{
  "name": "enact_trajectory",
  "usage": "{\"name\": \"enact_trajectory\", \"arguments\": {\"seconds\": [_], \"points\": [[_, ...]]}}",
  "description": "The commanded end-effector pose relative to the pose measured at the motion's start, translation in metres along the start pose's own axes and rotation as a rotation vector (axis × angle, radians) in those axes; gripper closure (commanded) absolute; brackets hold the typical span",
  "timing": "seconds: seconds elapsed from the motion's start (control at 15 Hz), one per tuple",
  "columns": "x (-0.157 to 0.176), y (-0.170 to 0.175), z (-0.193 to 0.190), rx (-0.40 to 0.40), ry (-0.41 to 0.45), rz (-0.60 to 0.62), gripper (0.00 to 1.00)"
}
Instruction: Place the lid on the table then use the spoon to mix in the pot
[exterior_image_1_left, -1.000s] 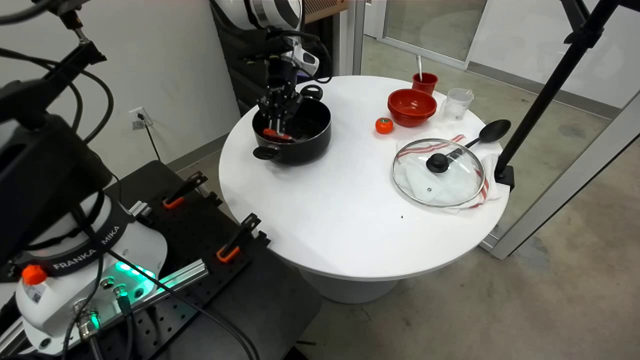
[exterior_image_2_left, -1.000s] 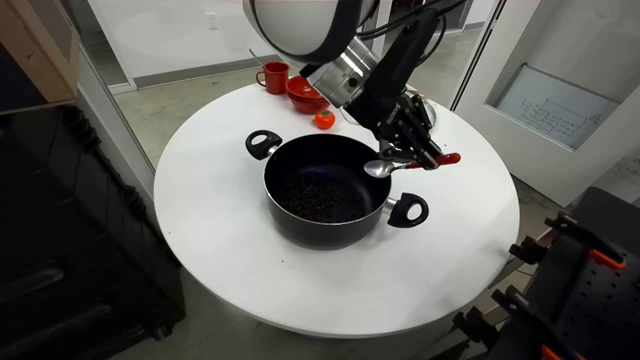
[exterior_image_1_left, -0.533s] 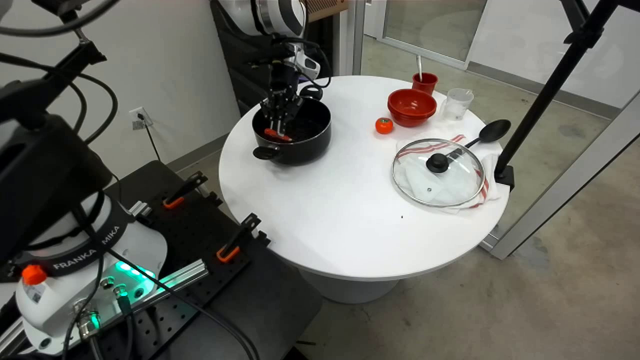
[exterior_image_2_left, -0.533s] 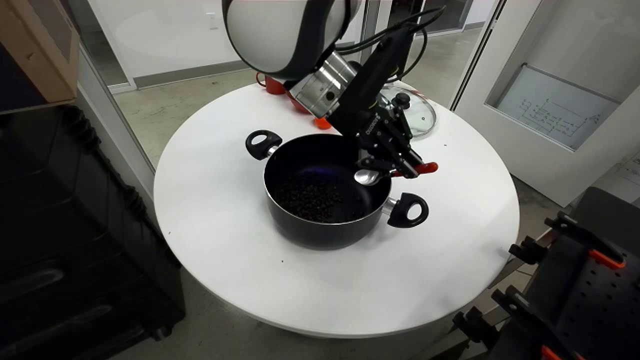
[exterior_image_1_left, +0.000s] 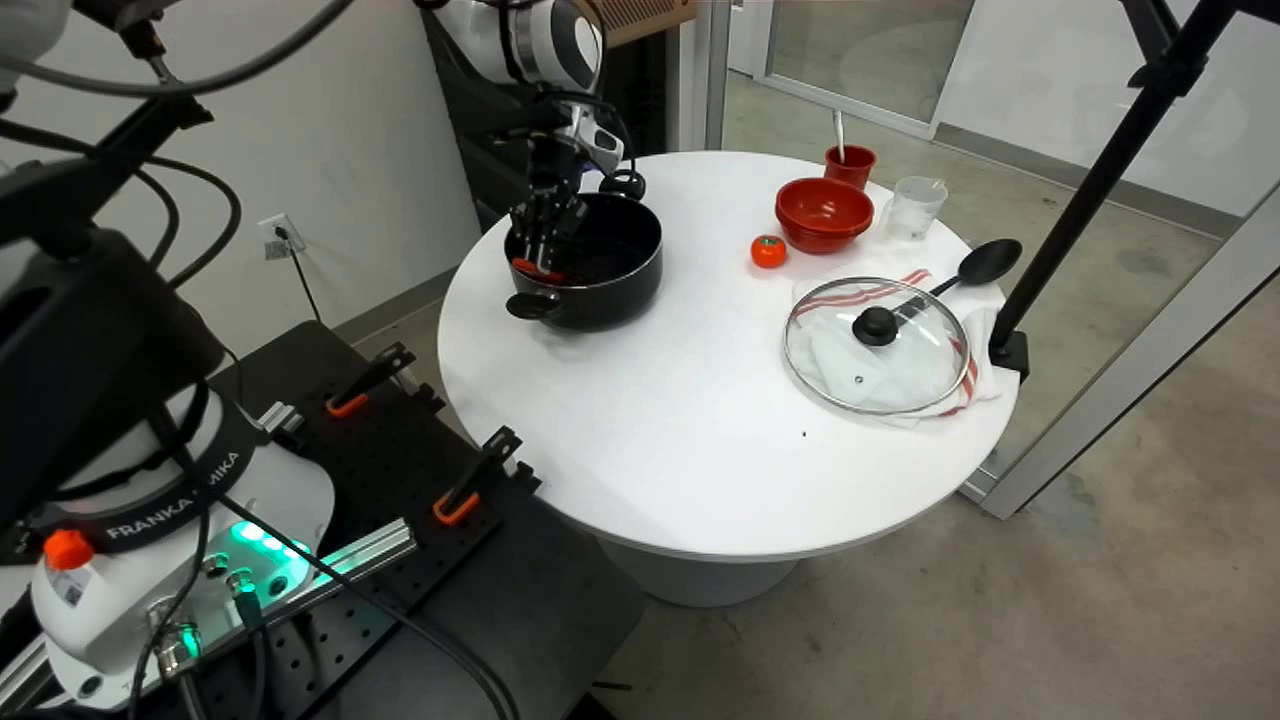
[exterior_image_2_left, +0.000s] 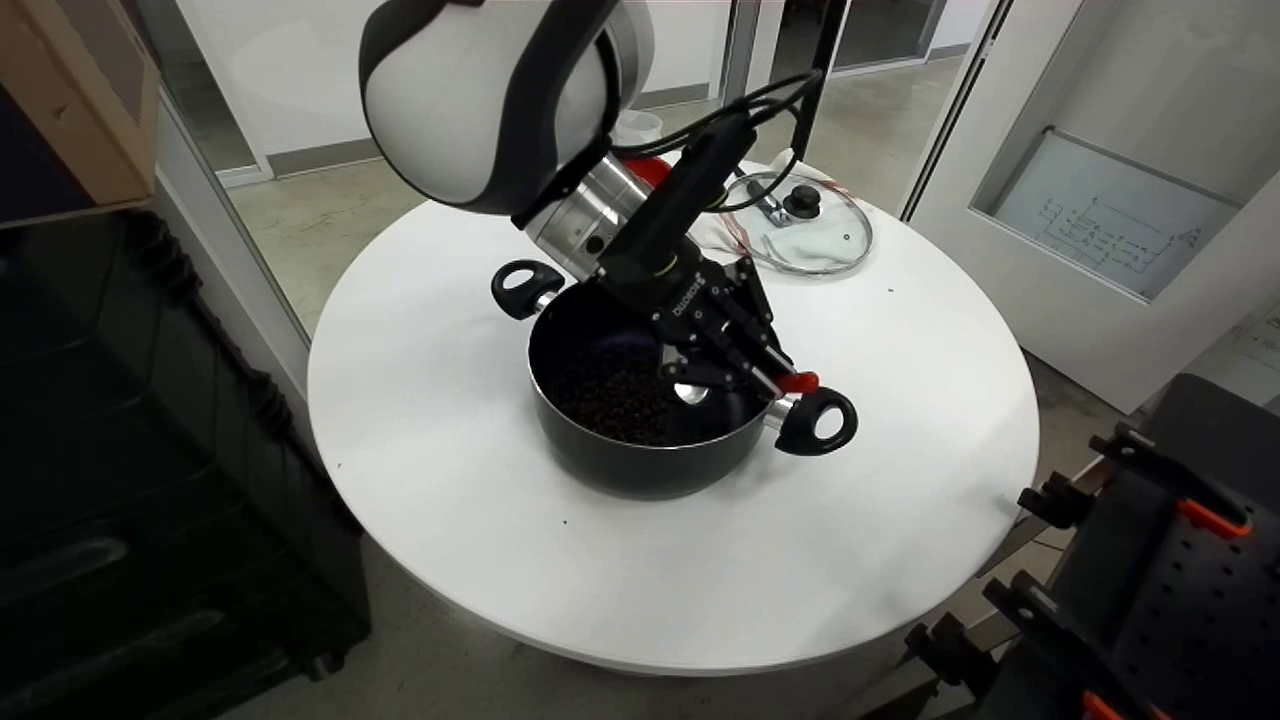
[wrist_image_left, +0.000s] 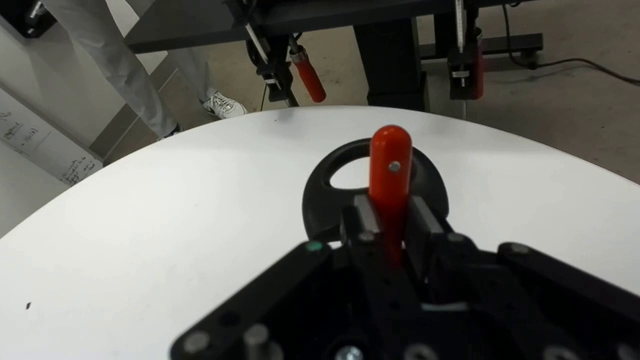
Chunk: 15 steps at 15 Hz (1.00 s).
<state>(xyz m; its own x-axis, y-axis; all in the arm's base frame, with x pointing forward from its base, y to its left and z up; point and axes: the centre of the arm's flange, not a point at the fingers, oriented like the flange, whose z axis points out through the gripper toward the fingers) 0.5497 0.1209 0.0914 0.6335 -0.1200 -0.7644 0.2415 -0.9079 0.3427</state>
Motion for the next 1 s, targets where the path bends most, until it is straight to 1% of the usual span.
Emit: {"name": "enact_trajectory", "arguments": {"seconds": [0.0, 0.4, 0.6, 0.93], "points": [[0.017, -0.002, -0.015, 0.017, -0.035, 0.03, 0.95], [0.022, 0.007, -0.026, 0.028, -0.067, 0.033, 0.95], [0.016, 0.006, -0.028, 0.001, -0.117, 0.002, 0.95], [0.009, -0.007, -0.024, -0.045, -0.194, -0.07, 0.95]]}}
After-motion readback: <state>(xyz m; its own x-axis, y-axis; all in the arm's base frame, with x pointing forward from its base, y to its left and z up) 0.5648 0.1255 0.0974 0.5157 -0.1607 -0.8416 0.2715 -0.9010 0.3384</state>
